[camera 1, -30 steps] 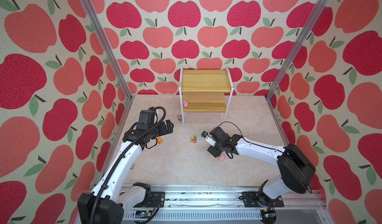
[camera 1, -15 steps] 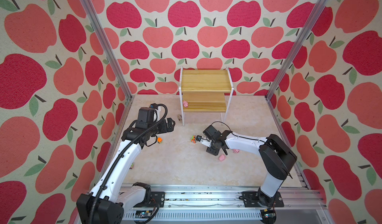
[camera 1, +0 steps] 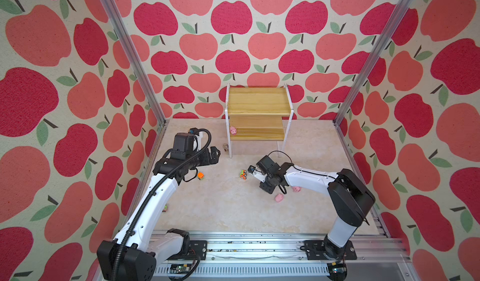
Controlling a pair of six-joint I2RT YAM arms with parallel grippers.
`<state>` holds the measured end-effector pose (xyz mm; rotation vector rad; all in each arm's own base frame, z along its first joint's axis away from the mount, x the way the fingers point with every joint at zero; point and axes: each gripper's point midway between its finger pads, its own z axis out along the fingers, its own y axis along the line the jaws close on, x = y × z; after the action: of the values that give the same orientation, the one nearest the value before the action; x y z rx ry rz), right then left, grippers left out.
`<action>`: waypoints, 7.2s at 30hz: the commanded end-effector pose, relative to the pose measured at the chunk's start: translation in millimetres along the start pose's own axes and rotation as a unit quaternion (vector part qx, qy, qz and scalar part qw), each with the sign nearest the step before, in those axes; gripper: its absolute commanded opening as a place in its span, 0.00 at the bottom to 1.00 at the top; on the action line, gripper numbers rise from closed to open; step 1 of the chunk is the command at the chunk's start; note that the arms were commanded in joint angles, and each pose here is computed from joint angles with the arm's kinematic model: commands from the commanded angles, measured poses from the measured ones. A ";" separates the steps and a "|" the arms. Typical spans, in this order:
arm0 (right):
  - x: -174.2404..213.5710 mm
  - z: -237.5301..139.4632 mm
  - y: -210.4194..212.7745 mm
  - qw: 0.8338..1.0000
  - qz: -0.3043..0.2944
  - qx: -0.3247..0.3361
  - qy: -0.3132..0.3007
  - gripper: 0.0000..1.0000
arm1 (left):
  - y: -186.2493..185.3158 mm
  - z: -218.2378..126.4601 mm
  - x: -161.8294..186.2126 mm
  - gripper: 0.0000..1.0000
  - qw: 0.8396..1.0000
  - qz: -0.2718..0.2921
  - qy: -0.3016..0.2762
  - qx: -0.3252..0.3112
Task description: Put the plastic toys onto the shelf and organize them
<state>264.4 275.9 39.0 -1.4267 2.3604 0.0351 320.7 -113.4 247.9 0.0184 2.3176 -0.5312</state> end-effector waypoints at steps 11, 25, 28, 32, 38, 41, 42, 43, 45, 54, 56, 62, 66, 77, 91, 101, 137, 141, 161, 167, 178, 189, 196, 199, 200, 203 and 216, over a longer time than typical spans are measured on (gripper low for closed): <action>-42.5 20.5 -24.4 0.960 0.277 0.033 -0.018 0.29 | -0.4 0.4 3.2 0.99 1.000 -0.001 -0.016 0.017; -48.0 43.7 -32.9 0.942 0.331 0.062 0.001 0.39 | 1.4 6.6 12.7 0.99 1.000 -0.003 -0.008 0.020; -59.8 30.0 -38.2 0.944 0.323 0.065 -0.031 0.49 | 2.8 7.6 14.0 0.99 1.000 -0.001 -0.007 0.018; -73.4 4.2 -48.7 0.944 0.312 0.078 -0.075 0.59 | -1.8 -1.8 9.7 0.99 0.999 0.009 -0.024 0.026; -80.5 -25.3 -44.8 0.934 0.312 0.081 -0.157 0.63 | -3.6 -8.5 9.1 0.99 0.999 0.020 -0.039 0.030; -74.5 -33.3 -35.3 0.924 0.313 0.091 -0.199 0.63 | -5.9 -11.8 8.2 0.99 0.998 0.025 -0.047 0.034; -71.8 -35.0 -32.2 0.920 0.315 0.092 -0.213 0.63 | -6.3 -12.1 8.6 0.99 0.998 0.025 -0.047 0.035; -70.0 -37.5 -28.3 0.915 0.317 0.091 -0.234 0.63 | -7.3 -12.4 8.4 0.99 0.998 0.027 -0.048 0.037; -65.0 -39.9 -20.0 0.903 0.320 0.085 -0.274 0.63 | -8.4 -11.6 9.5 0.99 0.998 0.028 -0.045 0.039; -20.2 -15.2 -3.0 0.882 0.354 0.062 -0.305 0.58 | -12.4 -14.4 9.1 0.99 0.997 0.032 -0.049 0.045; -16.3 -11.7 0.1 0.882 0.354 0.057 -0.307 0.56 | -12.3 -14.8 9.7 0.99 0.997 0.035 -0.050 0.043; -23.0 -3.5 1.8 0.888 0.340 0.058 -0.305 0.55 | -11.8 -15.8 9.2 0.99 0.997 0.037 -0.052 0.040; -28.0 3.0 -0.4 0.890 0.336 0.064 -0.302 0.55 | -10.1 -17.2 9.6 0.99 0.997 0.038 -0.054 0.035; -26.4 19.8 -10.3 0.891 0.343 0.069 -0.290 0.47 | -10.2 -17.6 10.4 0.99 0.997 0.042 -0.056 0.033; -41.6 26.5 -7.6 0.903 0.307 0.043 -0.297 0.26 | -12.0 -19.8 9.8 0.99 0.996 0.048 -0.061 0.034; -48.3 9.0 -6.3 0.906 0.282 0.036 -0.313 0.12 | -11.5 -18.9 10.1 0.99 0.996 0.051 -0.060 0.031; -186.3 -125.3 -90.0 0.815 0.358 0.150 -0.431 0.09 | -34.4 -18.1 23.4 0.99 0.977 0.171 -0.109 0.070; -198.9 -118.1 -100.2 0.806 0.374 0.168 -0.427 0.09 | -32.6 -18.7 22.8 0.99 0.976 0.174 -0.119 0.064; -225.6 -74.6 -136.0 0.790 0.409 0.212 -0.406 0.10 | -26.4 -13.2 23.0 0.99 0.981 0.157 -0.103 0.047; -230.4 -63.9 -137.6 0.794 0.407 0.214 -0.399 0.10 | -25.7 -13.5 22.4 0.99 0.981 0.157 -0.103 0.044; -233.0 -50.9 -141.2 0.798 0.407 0.220 -0.386 0.12 | -25.7 -14.4 22.5 0.99 0.981 0.157 -0.104 0.044; -230.6 -60.8 -139.4 0.796 0.407 0.219 -0.390 0.29 | -26.2 -15.1 22.0 0.99 0.981 0.156 -0.104 0.045; -221.2 -83.5 -134.3 0.796 0.401 0.217 -0.398 0.42 | -25.7 -14.5 22.0 0.99 0.981 0.156 -0.102 0.043; -209.0 -92.2 -127.1 0.799 0.398 0.211 -0.398 0.48 | -24.4 -14.8 21.3 0.99 0.982 0.155 -0.104 0.040; -205.3 -95.1 -124.2 0.800 0.396 0.208 -0.399 0.51 | -24.0 -14.6 21.2 0.99 0.982 0.155 -0.104 0.039; -190.3 -104.5 -111.2 0.809 0.386 0.197 -0.398 0.58 | -22.0 -13.5 20.9 0.99 0.982 0.152 -0.102 0.036; -84.3 -98.5 -54.4 0.872 0.371 0.136 -0.287 0.70 | -10.7 -4.9 21.8 0.99 0.987 0.135 -0.086 0.013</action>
<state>330.5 319.6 195.0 -0.2172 2.0083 0.3099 297.0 -129.4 235.3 0.3203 2.0846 -0.4249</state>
